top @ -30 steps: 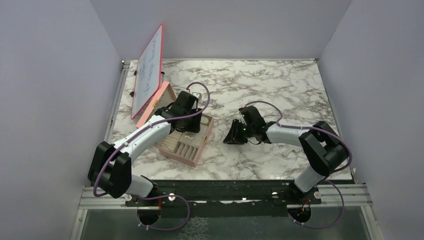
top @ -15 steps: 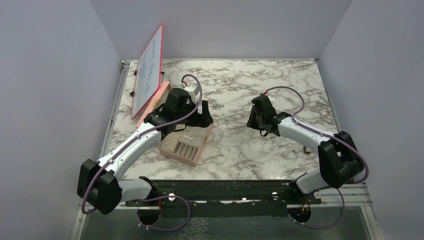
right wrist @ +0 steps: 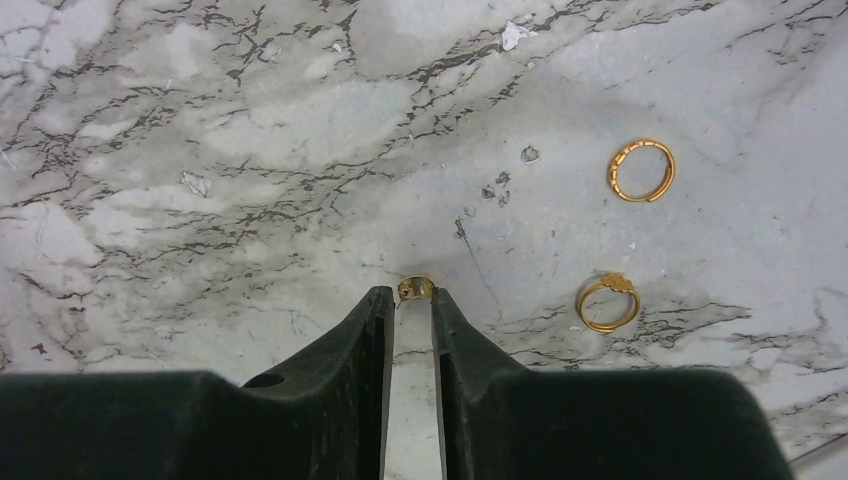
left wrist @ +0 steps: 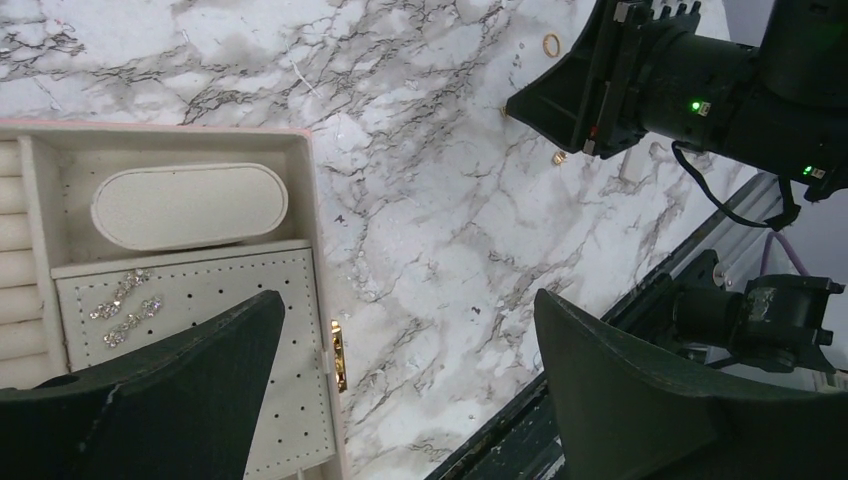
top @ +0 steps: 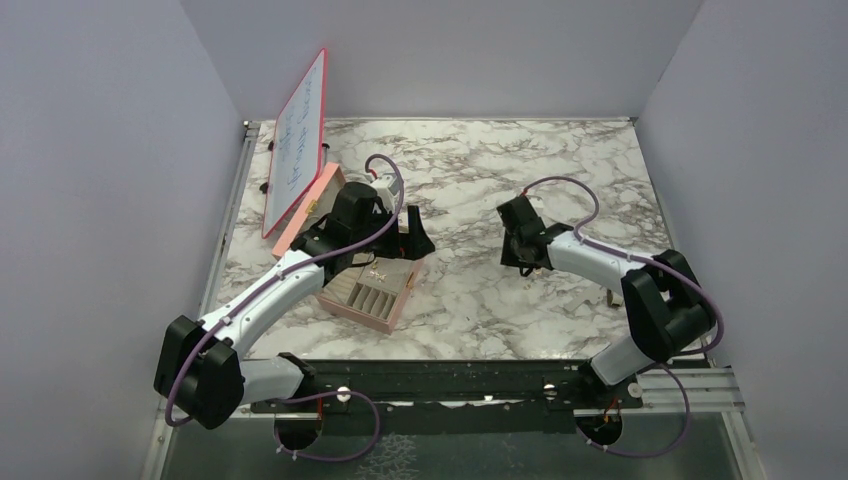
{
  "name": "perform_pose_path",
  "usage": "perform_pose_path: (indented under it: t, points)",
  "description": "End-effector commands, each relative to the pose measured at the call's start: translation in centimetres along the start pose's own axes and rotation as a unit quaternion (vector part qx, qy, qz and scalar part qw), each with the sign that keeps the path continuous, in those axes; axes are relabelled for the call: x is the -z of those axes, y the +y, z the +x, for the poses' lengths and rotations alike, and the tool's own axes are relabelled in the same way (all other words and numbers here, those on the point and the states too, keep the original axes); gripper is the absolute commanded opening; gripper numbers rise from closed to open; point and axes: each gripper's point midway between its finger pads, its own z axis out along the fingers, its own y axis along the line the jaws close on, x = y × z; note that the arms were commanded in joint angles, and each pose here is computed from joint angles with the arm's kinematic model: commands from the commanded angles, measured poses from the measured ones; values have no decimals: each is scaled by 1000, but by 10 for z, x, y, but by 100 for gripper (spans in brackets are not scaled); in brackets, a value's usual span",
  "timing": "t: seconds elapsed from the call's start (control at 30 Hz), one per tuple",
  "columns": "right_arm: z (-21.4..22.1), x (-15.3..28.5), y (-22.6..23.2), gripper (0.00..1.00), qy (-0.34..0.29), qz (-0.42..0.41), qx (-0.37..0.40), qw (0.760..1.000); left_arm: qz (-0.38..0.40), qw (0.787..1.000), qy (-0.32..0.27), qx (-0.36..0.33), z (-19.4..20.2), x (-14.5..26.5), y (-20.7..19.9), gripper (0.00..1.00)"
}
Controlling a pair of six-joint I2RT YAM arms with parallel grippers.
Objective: Organize the mixed jewelry
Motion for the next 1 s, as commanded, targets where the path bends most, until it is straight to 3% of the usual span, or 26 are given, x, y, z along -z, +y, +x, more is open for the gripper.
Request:
perform_pose_path:
  t: [0.0, 0.8, 0.97]
  points:
    - [-8, -2, 5, 24, -1, -2, 12, 1000, 26, 1000, -11, 0, -5, 1, -10, 94]
    - [1, -9, 7, 18, 15, -8, 16, 1000, 20, 1000, -7, -3, -6, -4, -7, 79]
    - [1, -8, 7, 9, 16, -5, 7, 1000, 13, 1000, -11, 1, -8, -4, -5, 75]
